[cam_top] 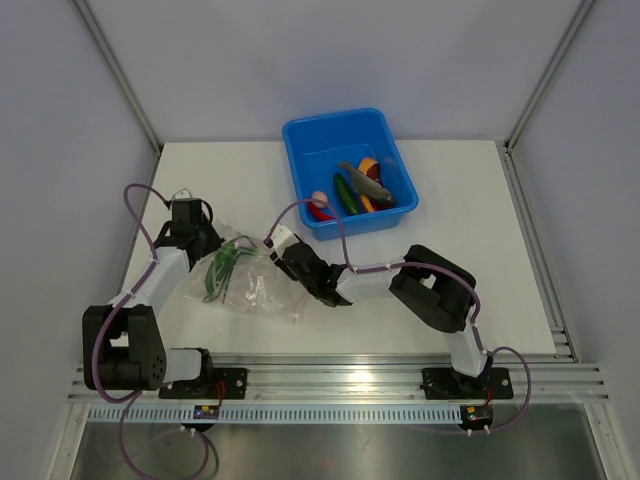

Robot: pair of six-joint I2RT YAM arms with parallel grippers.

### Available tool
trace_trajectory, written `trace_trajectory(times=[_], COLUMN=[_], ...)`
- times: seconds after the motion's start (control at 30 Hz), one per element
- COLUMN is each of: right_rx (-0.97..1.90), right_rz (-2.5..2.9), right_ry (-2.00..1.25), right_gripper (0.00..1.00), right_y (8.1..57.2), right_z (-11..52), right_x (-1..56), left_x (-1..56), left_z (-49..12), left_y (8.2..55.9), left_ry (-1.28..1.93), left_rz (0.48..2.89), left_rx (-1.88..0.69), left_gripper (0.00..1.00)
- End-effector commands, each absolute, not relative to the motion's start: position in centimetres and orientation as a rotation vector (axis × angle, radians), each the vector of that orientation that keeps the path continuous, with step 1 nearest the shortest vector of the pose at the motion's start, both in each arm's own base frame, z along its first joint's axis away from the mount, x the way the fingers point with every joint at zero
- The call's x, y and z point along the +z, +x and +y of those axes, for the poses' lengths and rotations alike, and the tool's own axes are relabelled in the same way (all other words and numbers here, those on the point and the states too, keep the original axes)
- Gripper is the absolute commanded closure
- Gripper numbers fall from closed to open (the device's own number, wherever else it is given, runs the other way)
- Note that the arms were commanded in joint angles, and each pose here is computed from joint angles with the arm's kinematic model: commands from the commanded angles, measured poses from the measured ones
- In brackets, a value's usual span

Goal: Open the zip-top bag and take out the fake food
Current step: Pick up the fake vegetable from the zipper food storage bag.

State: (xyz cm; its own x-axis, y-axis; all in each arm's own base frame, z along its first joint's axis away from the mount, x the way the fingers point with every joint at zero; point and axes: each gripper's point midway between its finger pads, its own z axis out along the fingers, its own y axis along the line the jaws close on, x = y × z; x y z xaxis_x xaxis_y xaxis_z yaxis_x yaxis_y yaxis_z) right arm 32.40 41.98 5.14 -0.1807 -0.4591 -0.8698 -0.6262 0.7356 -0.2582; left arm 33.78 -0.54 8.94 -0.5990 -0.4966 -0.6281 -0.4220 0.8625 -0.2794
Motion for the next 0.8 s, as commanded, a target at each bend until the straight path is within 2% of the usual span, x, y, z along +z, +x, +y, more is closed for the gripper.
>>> trace_trajectory(times=[0.0, 0.13, 0.33, 0.77], right_rx=[0.153, 0.125, 0.166, 0.293], right_rz=[1.790, 1.814, 1.837, 1.976], right_ry=[-0.793, -0.788, -0.790, -0.804], right_gripper=[0.53, 0.47, 0.44, 0.49], right_y=[32.7, 32.9, 33.1, 33.3], right_z=[41.4, 41.0, 41.2, 41.8], right_x=[7.8, 7.2, 6.2, 3.1], left_x=[11.0, 11.0, 10.9, 10.7], left_z=[-1.0, -1.0, -1.0, -1.1], left_y=[35.4, 35.4, 35.5, 35.5], left_ry=[-0.622, -0.623, -0.620, -0.616], left_rz=[2.237, 2.235, 2.239, 2.248], left_rx=[-0.167, -0.170, -0.169, -0.175], left_gripper=[1.00, 1.00, 1.00, 1.00])
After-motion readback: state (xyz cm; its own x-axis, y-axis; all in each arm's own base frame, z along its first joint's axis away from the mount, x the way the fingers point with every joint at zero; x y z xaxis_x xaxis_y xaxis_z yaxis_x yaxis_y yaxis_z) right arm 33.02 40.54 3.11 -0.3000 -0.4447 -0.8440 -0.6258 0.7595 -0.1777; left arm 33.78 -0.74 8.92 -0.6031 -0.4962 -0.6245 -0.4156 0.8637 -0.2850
